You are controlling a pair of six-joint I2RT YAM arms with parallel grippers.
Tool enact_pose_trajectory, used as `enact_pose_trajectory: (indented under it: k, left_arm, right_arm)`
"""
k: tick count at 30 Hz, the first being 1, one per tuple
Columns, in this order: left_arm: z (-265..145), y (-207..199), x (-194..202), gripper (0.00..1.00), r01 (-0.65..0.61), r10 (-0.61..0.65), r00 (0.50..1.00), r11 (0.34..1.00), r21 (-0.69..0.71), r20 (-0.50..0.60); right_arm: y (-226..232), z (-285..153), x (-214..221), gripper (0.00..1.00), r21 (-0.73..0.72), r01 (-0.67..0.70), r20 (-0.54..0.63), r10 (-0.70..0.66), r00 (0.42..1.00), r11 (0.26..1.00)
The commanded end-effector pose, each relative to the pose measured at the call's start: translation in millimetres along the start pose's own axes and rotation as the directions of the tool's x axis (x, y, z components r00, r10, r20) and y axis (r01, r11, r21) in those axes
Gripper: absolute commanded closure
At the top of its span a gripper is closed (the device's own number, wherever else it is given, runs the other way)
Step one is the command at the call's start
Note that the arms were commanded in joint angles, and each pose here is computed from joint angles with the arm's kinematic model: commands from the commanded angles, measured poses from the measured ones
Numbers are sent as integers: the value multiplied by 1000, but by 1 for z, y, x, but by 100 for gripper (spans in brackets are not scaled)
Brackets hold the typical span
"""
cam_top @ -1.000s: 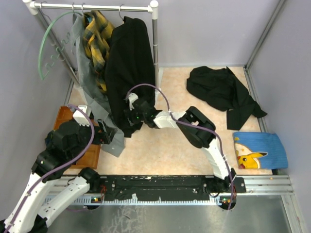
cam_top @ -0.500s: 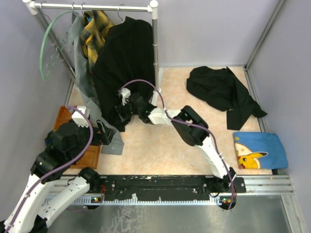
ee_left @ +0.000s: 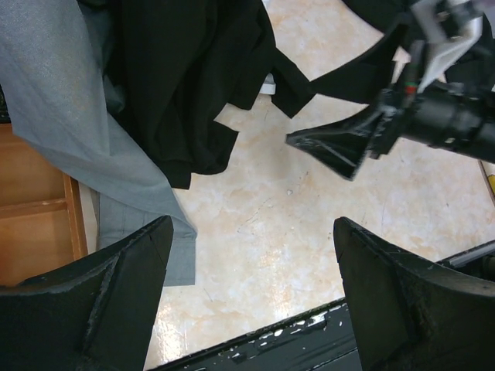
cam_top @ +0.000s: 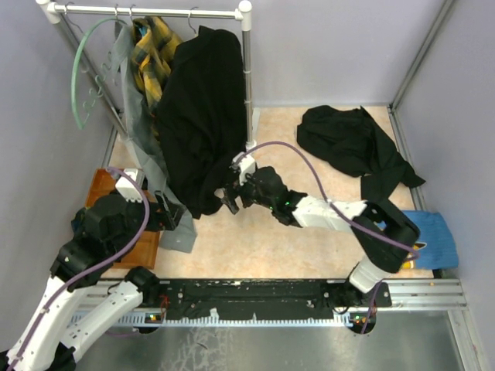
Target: Place the shirt on the hanger
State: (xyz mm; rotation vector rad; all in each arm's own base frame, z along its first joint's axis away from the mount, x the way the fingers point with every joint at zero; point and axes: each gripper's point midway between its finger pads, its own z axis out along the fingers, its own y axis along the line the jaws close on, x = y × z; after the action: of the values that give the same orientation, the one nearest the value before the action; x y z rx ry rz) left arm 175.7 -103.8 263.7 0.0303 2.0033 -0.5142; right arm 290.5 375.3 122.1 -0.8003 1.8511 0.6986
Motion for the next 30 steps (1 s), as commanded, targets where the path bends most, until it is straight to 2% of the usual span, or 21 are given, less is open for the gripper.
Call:
enact_pose_trajectory:
  k: [1, 4, 7, 13, 23, 26, 30]
  left_arm:
    - [3, -4, -2, 10, 17, -17, 1000, 1000, 21, 14]
    - [3, -5, -2, 10, 21, -22, 1000, 1000, 23, 14]
    - [2, -5, -2, 10, 23, -24, 1000, 999, 27, 15]
    - [1, -4, -2, 11, 25, -25, 1000, 999, 23, 18]
    - [-7, 0, -4, 11, 29, -29, 999, 1000, 6, 28]
    - [-8, 2, -3, 11, 30, -30, 999, 1000, 0, 26]
    - [-8, 3, -2, 11, 29, -29, 999, 1000, -5, 24]
  right_arm:
    - [-39, -35, -26, 11, 168, -21, 42, 14, 999, 986]
    - [-74, -47, -11, 16, 209, -139, -5, 143, 990, 968]
    - [-91, -48, 3, 19, 166, -208, -58, 220, 974, 964]
    - [-101, -29, 6, 18, 52, -291, -69, 294, 953, 955]
    - [-122, 6, 34, 22, 52, -335, -119, 339, 933, 941]
    - [-122, 11, 36, 32, 31, -340, -117, 342, 933, 940]
    - [-121, 12, 29, 55, 15, -334, -78, 334, 939, 942]
